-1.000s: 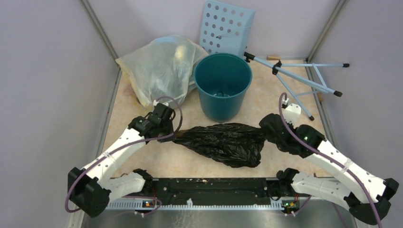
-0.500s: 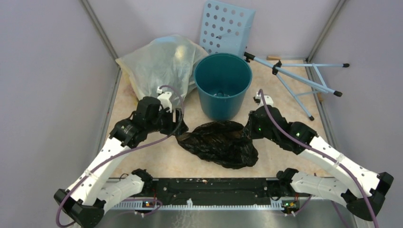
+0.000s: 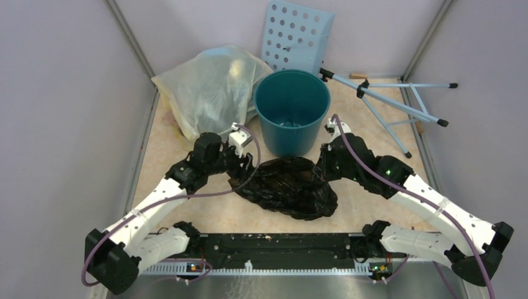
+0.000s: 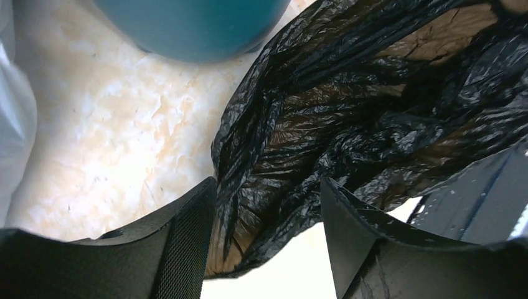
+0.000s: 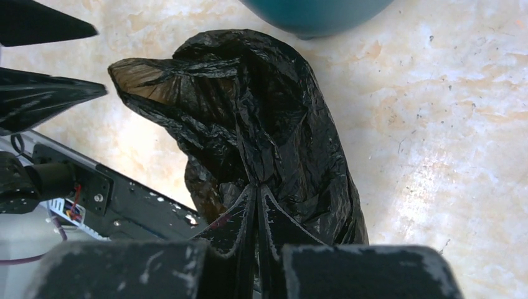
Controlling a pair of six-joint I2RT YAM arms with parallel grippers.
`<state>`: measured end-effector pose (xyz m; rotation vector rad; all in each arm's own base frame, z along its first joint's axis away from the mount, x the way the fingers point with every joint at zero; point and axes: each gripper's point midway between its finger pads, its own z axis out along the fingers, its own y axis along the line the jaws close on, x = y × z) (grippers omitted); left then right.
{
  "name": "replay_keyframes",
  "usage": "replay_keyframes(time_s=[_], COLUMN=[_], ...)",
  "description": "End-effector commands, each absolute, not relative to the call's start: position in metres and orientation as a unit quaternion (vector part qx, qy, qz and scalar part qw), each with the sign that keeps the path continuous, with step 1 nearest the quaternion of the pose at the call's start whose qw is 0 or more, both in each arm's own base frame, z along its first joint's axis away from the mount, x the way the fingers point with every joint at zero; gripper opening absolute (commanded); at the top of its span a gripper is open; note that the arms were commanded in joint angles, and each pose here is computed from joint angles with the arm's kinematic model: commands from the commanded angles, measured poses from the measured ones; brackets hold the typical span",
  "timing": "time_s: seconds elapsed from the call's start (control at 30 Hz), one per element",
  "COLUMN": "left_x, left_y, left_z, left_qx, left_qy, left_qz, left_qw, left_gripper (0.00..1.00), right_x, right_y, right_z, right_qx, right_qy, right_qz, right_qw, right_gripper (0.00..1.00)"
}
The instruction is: Put the trash bags into the trash bin
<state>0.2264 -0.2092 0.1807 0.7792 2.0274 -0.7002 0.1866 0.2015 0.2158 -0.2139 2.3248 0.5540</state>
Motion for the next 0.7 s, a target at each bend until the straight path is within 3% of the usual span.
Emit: replay_keyframes(time_s=[0.0, 0.27, 0.53, 0.67], left_x=[0.245, 0.26, 0.261, 0.267], left_y=[-0.23, -0.232, -0.237, -0.229], left_z=[0.186, 0.135, 0.101, 0.08], left_qx=[0.415, 0.433, 0.434, 0.403], left_qy=[0.734, 0.769, 0.789, 0.823], left_qz=[-0.271, -0.247, -0.255, -0.23], left_qw=[0.465, 0.401, 0.352, 0.328], left_gripper=[0.67, 0.6, 0.63, 0.56], right_x=[0.189, 0.185, 0.185, 0.186], right_y=[0.207, 0.211, 0.215, 0.215], right_z=[0.243, 0.239, 0.23, 0.227], right_qx=[-0.067, -0.058, -0.045, -0.044], right_qy=[0.89, 0.892, 0.895, 0.896], right_qz=[0.246, 0.26, 0.265, 0.263], right_qw=[0.379, 0.366, 0.356, 0.356], right_gripper=[0.01, 0.01, 0.01, 0.01])
